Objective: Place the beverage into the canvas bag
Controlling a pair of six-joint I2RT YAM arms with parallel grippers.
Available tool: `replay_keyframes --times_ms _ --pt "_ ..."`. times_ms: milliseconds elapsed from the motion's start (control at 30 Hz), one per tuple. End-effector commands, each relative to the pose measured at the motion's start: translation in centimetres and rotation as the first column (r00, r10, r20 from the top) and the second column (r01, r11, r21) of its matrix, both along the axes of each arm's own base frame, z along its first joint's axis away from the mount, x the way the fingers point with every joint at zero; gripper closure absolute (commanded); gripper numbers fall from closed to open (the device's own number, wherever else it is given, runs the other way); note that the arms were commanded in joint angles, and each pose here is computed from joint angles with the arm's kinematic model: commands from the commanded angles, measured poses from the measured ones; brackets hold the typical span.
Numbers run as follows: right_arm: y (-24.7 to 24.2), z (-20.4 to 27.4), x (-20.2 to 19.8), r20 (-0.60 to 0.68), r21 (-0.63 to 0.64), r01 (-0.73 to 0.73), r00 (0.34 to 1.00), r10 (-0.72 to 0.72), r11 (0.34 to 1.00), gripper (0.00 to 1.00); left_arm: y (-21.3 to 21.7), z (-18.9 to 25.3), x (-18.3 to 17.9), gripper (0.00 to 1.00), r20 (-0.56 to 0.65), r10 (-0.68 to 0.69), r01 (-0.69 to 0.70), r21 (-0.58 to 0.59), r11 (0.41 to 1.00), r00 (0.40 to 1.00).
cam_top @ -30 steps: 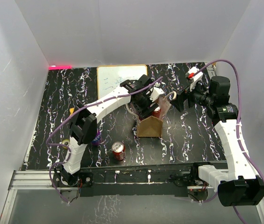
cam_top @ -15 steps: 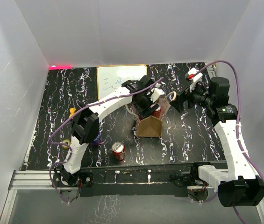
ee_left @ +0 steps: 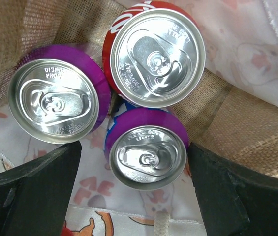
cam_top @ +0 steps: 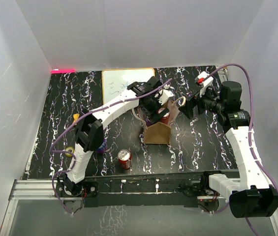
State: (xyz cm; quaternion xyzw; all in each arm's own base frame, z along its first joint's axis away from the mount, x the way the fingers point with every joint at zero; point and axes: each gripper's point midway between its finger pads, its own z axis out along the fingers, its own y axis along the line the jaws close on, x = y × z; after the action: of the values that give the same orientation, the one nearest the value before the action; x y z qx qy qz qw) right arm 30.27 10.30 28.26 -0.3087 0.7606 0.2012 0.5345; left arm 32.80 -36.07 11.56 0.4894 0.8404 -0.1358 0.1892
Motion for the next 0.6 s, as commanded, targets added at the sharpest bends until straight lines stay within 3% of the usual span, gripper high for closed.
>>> replay_keyframes --times_ms 0,233,567 --pt "0.0 1.9 0.2 0.070 0.011 -0.004 0.998 0.003 1.000 0.06 -0.5 6.1 0.3 0.11 0.080 0.002 0.006 -0.104 0.995 0.997" --pt "0.1 1.9 0.3 0.068 0.011 -0.006 0.998 0.005 1.000 0.06 -0.2 11.5 -1.0 0.04 0.138 -0.030 0.058 -0.205 0.977 0.990" --pt "0.0 2.0 0.6 0.064 0.012 -0.003 0.998 0.002 1.000 0.06 1.4 16.3 -4.6 0.06 0.224 -0.142 0.206 -0.294 0.933 0.964"
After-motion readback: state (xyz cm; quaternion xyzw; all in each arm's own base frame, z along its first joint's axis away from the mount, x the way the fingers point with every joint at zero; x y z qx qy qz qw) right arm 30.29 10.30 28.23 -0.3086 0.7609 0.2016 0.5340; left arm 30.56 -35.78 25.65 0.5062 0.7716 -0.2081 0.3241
